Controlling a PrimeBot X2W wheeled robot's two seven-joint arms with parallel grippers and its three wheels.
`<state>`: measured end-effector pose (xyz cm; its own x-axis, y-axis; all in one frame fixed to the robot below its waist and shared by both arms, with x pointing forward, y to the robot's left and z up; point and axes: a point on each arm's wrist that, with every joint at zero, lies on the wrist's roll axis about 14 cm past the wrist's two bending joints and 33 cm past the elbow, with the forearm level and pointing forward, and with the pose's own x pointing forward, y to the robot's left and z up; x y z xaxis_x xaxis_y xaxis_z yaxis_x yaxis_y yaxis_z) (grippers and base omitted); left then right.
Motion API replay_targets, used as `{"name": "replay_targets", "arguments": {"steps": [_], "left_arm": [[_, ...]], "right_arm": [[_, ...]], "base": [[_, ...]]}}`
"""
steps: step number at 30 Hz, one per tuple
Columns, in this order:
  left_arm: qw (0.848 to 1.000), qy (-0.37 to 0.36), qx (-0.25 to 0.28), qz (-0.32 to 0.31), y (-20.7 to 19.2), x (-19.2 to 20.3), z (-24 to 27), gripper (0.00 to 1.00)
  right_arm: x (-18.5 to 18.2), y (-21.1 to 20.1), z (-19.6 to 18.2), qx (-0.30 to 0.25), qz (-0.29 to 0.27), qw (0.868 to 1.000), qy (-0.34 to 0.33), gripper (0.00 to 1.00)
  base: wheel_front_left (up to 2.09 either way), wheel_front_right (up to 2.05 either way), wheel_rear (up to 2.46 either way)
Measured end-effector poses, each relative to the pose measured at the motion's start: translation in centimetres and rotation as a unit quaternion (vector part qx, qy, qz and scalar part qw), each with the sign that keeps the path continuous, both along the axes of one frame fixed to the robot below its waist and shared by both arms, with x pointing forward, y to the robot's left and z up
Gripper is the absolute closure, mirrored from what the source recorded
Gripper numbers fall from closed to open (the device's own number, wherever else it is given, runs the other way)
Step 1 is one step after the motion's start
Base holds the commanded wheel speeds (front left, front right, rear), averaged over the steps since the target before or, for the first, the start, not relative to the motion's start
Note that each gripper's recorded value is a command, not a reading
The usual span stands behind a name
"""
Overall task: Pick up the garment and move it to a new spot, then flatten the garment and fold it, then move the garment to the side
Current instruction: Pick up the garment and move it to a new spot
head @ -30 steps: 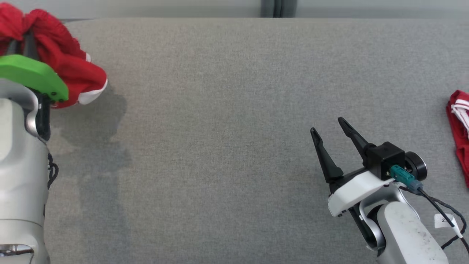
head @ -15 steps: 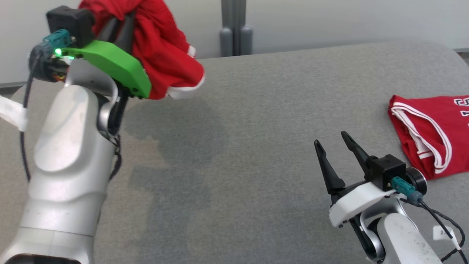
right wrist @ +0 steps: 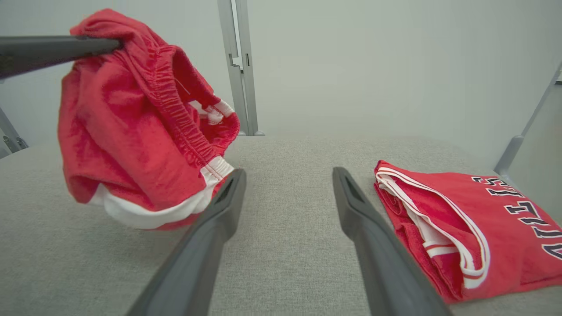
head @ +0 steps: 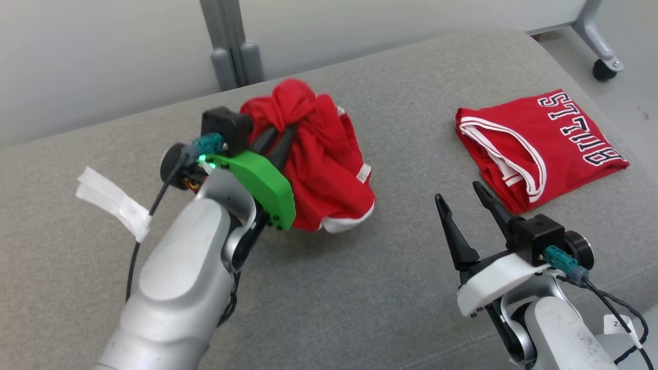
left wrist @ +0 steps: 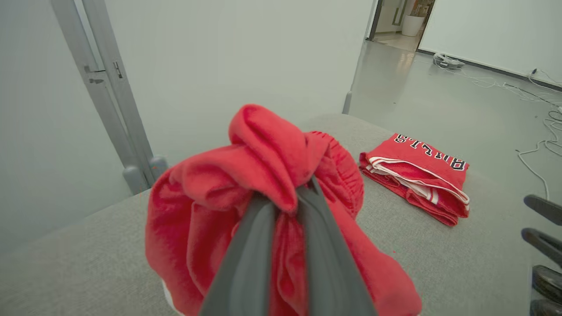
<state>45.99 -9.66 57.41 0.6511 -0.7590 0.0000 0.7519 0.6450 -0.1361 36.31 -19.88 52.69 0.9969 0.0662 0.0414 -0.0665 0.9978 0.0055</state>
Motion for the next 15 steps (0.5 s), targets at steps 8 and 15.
{"name": "replay_targets", "arguments": {"steps": [8, 15], "left_arm": [[0.992, 0.107, 0.069, 0.008, 1.1, -1.8, -10.7, 0.00], [0.994, 0.086, 0.034, 0.062, 4.2, -1.0, -10.8, 0.00]], "right_arm": [[-0.2, -1.0, -0.8, 0.003, -0.018, 1.000, 0.011, 0.00], [0.6, -0.3, -1.0, 0.008, -0.009, 1.000, 0.009, 0.00]], "base": [[0.00, 0.00, 0.00], [0.00, 0.00, 0.00]]}}
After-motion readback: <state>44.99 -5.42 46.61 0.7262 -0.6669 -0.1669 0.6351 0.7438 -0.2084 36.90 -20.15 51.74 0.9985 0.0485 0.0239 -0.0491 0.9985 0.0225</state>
